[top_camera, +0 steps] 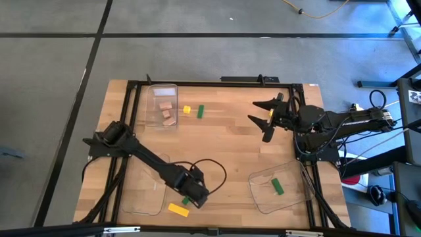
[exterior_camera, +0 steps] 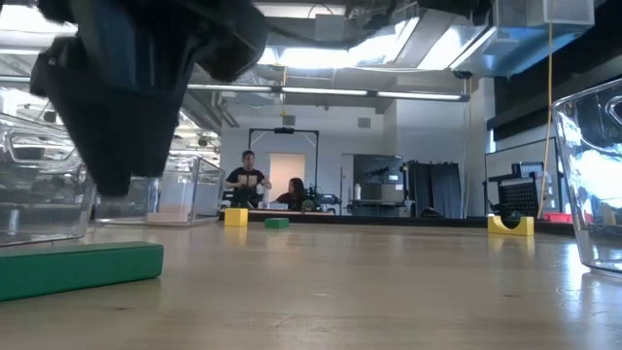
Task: Sort & place blocks by color
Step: Put the bottom green block into the bottom right transparent bin
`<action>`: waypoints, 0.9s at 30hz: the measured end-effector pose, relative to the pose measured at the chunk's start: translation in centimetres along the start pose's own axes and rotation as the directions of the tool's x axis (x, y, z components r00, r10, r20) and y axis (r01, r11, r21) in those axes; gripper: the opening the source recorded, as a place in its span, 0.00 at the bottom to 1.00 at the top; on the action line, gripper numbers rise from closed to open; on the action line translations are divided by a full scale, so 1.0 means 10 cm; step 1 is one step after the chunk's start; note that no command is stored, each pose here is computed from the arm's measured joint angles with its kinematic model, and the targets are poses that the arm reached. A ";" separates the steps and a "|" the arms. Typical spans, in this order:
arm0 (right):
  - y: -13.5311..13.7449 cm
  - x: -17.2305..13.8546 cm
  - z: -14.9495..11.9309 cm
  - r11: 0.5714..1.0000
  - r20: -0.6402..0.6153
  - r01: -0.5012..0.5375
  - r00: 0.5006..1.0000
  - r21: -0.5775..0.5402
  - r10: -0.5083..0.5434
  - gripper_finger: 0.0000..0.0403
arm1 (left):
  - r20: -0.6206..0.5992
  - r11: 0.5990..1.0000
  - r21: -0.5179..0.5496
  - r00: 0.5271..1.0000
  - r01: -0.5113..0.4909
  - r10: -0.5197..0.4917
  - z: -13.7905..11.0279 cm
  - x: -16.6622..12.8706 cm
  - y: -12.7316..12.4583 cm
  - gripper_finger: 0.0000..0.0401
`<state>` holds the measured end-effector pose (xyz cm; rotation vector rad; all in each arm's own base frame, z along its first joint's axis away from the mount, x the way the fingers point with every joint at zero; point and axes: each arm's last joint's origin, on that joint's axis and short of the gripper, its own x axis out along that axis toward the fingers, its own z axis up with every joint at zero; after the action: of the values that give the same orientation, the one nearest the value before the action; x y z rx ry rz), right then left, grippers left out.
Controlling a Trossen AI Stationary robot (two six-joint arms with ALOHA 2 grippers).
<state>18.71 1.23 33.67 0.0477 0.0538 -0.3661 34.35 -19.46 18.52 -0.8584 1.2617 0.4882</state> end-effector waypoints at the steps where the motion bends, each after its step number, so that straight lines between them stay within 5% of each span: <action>1: 0.00 0.00 0.00 1.000 -0.003 0.000 1.000 0.000 0.000 0.70 | -0.003 1.000 0.001 1.000 -0.002 0.002 0.00 0.03 0.00 0.46; 27: 0.00 0.00 -0.03 1.000 -0.032 0.003 0.999 -0.018 -0.003 0.70 | 0.037 0.999 0.038 0.999 -0.037 0.035 -0.03 0.15 0.07 0.46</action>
<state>18.69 1.22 33.32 0.0359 0.0887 -0.3677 34.00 -19.48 16.86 -0.7928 1.2516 0.5046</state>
